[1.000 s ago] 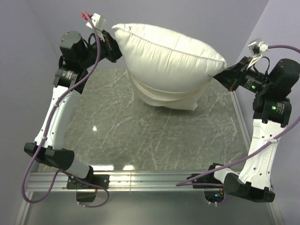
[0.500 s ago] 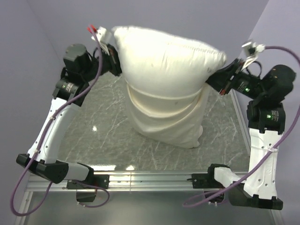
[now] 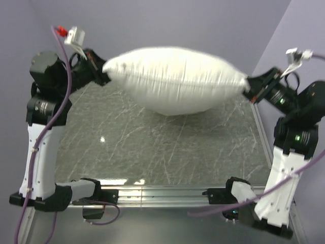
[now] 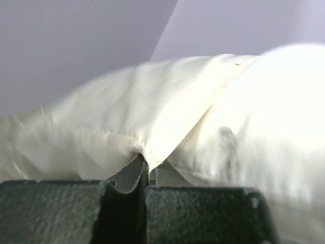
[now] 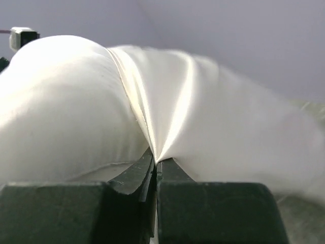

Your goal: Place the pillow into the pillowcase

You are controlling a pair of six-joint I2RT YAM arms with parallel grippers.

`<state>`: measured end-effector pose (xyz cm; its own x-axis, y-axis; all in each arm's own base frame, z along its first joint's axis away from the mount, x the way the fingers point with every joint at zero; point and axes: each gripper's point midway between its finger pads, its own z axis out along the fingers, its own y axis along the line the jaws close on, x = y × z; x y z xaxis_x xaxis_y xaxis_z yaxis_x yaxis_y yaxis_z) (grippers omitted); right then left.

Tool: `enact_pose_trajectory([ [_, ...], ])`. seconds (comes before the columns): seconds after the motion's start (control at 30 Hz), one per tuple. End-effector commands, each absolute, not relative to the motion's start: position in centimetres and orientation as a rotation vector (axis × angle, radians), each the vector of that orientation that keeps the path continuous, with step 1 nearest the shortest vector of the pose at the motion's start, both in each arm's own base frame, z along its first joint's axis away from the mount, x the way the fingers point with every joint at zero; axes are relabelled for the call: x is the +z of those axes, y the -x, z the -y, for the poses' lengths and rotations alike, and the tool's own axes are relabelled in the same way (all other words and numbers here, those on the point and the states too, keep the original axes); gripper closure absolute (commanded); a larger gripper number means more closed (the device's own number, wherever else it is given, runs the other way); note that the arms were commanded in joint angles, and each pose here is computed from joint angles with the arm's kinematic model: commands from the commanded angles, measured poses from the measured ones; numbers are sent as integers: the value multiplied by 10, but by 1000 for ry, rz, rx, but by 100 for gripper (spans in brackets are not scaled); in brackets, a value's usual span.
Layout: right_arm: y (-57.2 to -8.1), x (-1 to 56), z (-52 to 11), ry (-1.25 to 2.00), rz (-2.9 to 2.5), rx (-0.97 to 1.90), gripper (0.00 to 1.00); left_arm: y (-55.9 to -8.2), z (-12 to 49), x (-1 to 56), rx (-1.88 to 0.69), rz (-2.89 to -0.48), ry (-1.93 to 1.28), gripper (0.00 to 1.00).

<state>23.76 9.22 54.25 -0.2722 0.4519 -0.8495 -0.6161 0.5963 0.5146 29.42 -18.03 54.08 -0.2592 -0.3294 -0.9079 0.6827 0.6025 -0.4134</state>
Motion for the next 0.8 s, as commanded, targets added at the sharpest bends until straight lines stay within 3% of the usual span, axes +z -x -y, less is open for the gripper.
enact_pose_trajectory([
  [0.0, -252, 460, -84, -90, -1731, 971, 100, -321, 170, 437, -1062, -1882, -32, 100],
  [0.03, -257, 427, -83, -96, -1805, 916, 100, -319, 176, 397, -1121, -1996, 11, 100],
  [0.07, -255, 410, -89, -97, -1854, 912, 100, -312, 181, 393, -1164, -2000, -2, 100],
  [0.1, -246, 403, -106, -46, -1894, 955, 100, -306, 189, 393, -1207, -2000, -34, 100],
  [0.13, -243, 417, -111, -1, -1867, 976, 100, -306, 189, 429, -1189, -1911, -95, 100],
  [0.2, -248, 466, -101, 35, -1765, 879, 100, -326, 183, 476, -1143, -1821, -138, 100],
  [0.23, -245, 537, -91, 105, -1604, 767, 100, -309, 174, 558, -1082, -1601, -227, 100],
  [0.27, -242, 569, -85, 122, -1531, 727, 100, -308, 167, 585, -1041, -1518, -237, 100],
  [0.33, -231, 617, -74, 130, -1409, 670, 100, -311, 154, 615, -951, -1406, -248, 100],
  [0.37, -230, 613, -76, 136, -1418, 685, 100, -302, 153, 615, -939, -1393, -264, 100],
  [0.4, -258, 572, -71, 92, -1514, 735, 100, -304, 154, 604, -943, -1412, -265, 100],
  [0.43, -246, 558, -78, 95, -1522, 770, 100, -319, 155, 575, -940, -1468, -258, 100],
  [0.5, -257, 522, -74, 76, -1594, 781, 100, -310, 149, 575, -872, -1427, -288, 100],
  [0.6, -251, 548, -59, 46, -1535, 708, 100, -298, 140, 588, -821, -1361, -297, 100],
  [0.67, -246, 526, -82, 123, -1569, 820, 100, -314, 147, 536, -896, -1533, -252, 100],
  [0.7, -258, 483, -83, 47, -1677, 853, 100, -321, 154, 509, -927, -1625, -233, 100],
  [0.77, -269, 442, -84, 77, -1789, 790, 100, -336, 157, 423, -954, -1882, -161, 100],
])
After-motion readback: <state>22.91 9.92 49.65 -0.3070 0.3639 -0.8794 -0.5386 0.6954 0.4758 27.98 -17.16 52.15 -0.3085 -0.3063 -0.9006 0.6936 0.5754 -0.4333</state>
